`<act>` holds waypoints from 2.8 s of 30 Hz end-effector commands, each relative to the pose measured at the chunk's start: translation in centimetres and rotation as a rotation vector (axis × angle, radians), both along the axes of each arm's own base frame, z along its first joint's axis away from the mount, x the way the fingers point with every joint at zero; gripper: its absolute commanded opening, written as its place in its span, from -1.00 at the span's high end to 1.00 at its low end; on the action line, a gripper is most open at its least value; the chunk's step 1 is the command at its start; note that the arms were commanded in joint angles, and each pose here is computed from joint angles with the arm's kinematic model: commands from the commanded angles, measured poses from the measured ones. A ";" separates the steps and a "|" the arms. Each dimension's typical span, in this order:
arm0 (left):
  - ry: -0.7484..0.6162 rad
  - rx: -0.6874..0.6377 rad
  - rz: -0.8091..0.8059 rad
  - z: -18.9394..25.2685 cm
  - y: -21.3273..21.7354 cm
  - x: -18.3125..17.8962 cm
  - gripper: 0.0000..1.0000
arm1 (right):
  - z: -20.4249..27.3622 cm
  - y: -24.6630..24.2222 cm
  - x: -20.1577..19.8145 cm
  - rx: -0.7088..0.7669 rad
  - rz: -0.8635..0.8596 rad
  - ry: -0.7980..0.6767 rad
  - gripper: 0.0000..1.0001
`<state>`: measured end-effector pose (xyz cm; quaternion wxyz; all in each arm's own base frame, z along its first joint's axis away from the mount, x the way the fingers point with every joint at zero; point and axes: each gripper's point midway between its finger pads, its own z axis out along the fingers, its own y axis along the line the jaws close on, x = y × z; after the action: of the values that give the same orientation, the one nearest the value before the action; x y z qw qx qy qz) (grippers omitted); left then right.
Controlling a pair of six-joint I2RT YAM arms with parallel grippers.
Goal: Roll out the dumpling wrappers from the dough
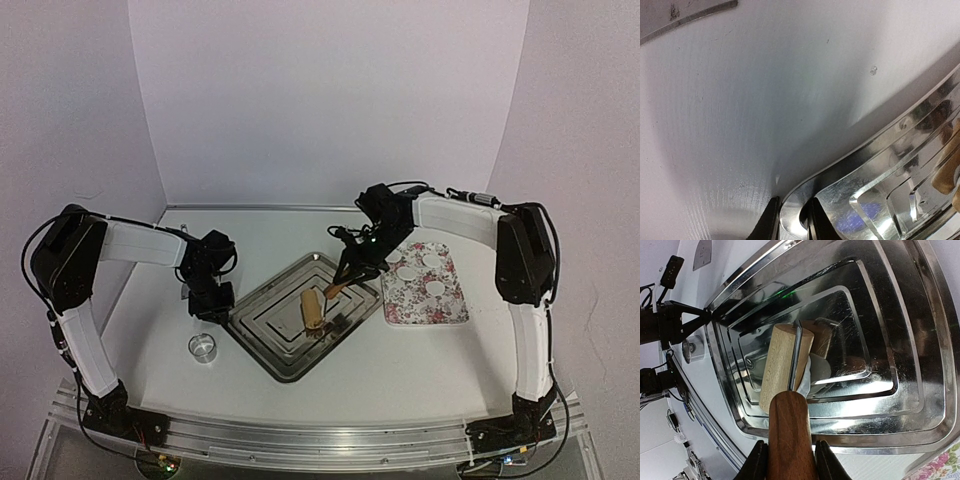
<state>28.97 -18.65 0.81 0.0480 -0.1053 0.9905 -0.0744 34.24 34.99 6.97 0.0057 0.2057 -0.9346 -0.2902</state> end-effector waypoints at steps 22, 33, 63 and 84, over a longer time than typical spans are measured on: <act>0.039 0.033 -0.002 -1.0 0.9 -1.2 1.00 | -17.1 -16.0 -9.3 -0.996 0.223 0.223 1.00; 0.029 0.022 0.001 -0.8 0.8 -1.1 1.00 | -17.1 -15.1 -8.8 -0.989 0.238 0.199 1.00; -0.028 0.021 -0.074 -0.7 -1.2 2.7 1.00 | -5.1 1.6 -3.4 -0.358 0.265 0.018 1.00; -0.021 0.074 -0.014 -0.8 -0.2 3.6 1.00 | 14.4 1.1 2.6 -0.048 -0.058 -0.346 1.00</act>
<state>34.41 -21.31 0.97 0.0688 -0.0356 0.9946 -0.0693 34.45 38.44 13.46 -0.0578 0.2772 -0.9369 -0.2050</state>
